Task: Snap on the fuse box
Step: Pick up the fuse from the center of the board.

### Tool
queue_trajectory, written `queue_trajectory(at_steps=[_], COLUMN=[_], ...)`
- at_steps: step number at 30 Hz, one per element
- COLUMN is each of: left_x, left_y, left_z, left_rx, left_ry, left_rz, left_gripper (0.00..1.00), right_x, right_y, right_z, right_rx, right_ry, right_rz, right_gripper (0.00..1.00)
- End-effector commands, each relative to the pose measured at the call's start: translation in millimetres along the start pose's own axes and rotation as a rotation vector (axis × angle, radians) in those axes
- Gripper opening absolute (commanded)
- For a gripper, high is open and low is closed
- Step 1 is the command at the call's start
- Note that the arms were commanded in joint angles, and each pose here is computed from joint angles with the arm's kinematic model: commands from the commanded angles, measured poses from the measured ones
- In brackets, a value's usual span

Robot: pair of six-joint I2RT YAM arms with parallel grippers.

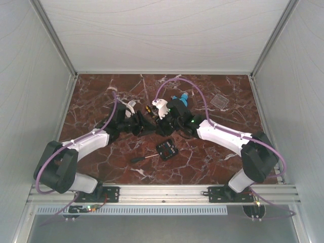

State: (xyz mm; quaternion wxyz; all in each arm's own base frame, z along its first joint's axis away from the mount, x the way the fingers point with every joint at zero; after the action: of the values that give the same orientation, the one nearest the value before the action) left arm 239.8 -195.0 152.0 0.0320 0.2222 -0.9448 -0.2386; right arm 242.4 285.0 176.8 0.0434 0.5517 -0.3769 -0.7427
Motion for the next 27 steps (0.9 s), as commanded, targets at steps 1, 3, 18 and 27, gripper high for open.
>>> queue_trajectory(at_steps=[1,3,18,27], left_x=[-3,-2,1,5], left_y=[1,1,2,4], left_z=[-10,-8,0,-3], left_rx=[0.053,0.048,0.028,0.063], left_ry=[-0.015,-0.009,0.021,0.032], left_rz=[0.0,-0.002,-0.016,0.004], left_gripper=[0.35,0.34,0.24,0.17], right_x=[-12,-12,-12,-13], right_y=[1,0,-6,-11], right_z=[5,5,4,3], right_rx=[-0.024,-0.025,-0.021,-0.028], right_ry=[0.004,0.0,-0.019,-0.028], right_rz=[-0.065,-0.068,-0.071,-0.078], right_gripper=[0.18,0.18,0.18,0.18])
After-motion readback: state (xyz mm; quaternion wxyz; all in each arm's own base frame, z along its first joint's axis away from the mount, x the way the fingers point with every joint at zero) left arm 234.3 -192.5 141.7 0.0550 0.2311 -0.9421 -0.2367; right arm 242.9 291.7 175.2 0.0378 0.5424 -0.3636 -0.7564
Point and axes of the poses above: each gripper's point midway between its finger pads, its own y axis back along the fingers, its own z axis along the line the jaws close on, x = y × z, the point moved 7 cm from there along y, back along the fingers, and after that the axes turned 6 degrees about y, right-handed, at the moved point
